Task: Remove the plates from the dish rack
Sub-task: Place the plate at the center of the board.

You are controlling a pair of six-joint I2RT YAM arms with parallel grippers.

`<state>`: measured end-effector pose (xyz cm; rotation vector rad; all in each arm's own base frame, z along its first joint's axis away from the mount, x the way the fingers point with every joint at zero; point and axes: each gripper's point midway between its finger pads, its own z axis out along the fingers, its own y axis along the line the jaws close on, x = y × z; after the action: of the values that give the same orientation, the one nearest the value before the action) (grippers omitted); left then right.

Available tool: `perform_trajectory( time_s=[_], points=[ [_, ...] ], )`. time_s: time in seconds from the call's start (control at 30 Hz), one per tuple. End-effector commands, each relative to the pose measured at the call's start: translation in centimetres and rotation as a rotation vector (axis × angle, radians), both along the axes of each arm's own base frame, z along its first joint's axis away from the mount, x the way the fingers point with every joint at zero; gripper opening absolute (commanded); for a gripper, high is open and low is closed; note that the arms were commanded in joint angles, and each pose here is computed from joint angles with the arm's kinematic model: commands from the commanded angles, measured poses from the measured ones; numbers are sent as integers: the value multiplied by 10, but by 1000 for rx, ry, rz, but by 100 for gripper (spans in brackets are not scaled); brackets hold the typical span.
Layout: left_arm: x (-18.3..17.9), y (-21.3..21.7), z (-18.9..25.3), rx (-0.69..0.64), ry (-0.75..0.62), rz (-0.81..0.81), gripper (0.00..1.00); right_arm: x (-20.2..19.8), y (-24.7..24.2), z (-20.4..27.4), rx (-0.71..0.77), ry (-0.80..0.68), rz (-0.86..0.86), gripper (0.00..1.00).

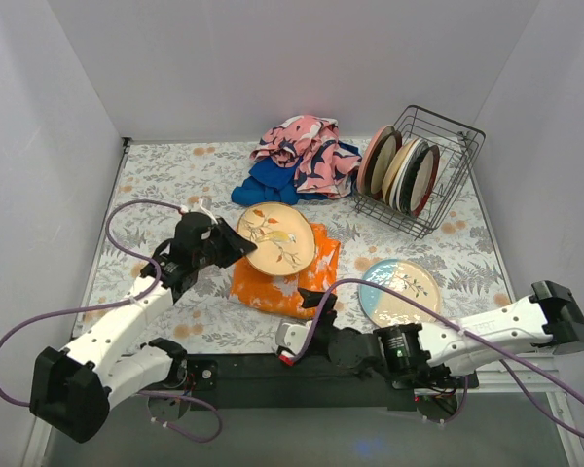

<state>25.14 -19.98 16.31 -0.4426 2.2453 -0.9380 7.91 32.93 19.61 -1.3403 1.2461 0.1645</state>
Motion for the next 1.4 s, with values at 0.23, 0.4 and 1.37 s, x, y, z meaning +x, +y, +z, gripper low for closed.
perform_trajectory(
  time_s=[0.23, 0.4, 1.37],
  points=[
    [114, 80, 118, -235, -364, 227, 0, 57, -30, 22, 478, 260, -178, 98],
    [155, 151, 115, -271, -387, 375, 0, 88, -54, 6, 536, 281, -325, 97],
    [328, 261, -28, -382, -220, 434, 0, 91, -55, -2, 591, 312, -344, 97]
  ],
)
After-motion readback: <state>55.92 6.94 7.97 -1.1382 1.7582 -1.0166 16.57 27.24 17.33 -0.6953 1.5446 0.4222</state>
